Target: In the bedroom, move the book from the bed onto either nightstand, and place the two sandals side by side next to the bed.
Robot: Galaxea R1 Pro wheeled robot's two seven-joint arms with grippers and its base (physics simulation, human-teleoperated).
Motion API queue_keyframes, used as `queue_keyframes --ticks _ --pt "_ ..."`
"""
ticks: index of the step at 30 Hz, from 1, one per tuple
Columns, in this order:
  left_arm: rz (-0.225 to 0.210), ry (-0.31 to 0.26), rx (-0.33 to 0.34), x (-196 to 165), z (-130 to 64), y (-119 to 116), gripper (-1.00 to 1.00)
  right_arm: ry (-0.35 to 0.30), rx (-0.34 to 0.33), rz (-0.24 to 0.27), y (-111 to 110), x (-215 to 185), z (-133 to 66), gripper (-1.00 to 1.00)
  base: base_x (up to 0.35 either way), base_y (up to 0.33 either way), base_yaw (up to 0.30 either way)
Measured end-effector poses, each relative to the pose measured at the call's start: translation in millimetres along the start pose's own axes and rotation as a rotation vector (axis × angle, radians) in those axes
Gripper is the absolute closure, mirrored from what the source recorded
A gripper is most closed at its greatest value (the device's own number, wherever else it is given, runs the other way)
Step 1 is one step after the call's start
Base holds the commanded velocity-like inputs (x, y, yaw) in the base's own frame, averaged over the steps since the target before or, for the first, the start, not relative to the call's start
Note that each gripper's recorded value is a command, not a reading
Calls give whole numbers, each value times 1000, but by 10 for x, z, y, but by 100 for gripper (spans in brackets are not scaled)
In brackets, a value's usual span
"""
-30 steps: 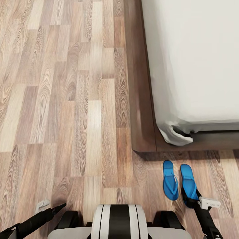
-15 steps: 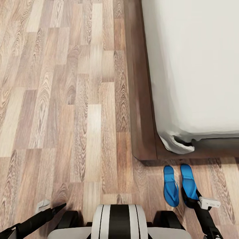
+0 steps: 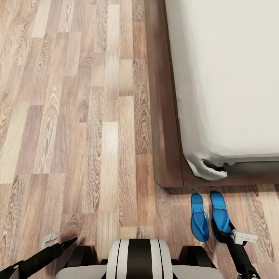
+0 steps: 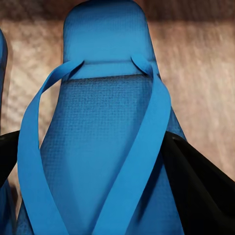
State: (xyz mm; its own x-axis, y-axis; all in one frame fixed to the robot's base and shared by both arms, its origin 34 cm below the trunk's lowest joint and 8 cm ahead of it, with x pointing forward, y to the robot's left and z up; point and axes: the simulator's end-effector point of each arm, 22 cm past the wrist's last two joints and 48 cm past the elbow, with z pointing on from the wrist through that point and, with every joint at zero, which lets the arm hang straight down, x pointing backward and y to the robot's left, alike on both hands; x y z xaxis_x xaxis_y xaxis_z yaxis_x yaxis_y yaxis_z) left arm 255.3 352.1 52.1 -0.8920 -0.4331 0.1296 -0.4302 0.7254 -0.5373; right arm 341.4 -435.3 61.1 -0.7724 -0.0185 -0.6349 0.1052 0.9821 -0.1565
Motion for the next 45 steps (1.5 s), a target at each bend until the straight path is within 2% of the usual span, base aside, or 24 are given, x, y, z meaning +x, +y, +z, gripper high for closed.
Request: queue_keyframes --ticks 5,6,32,45 --pt "0 0 0 0 0 -1 -100 0 0 0 0 0 0 100 0 0 0" --pt "0 0 1 0 0 -2 -100 0 0 0 0 0 0 -100 0 0 0" --pt "0 0 3 -1 0 -8 -100 -3 2 0 -4 -9 3 -100 0 0 0" --pt "28 -38 25 -189 -60 -161 -100 -55 3 10 -6 -279 24 -100 0 0 0"
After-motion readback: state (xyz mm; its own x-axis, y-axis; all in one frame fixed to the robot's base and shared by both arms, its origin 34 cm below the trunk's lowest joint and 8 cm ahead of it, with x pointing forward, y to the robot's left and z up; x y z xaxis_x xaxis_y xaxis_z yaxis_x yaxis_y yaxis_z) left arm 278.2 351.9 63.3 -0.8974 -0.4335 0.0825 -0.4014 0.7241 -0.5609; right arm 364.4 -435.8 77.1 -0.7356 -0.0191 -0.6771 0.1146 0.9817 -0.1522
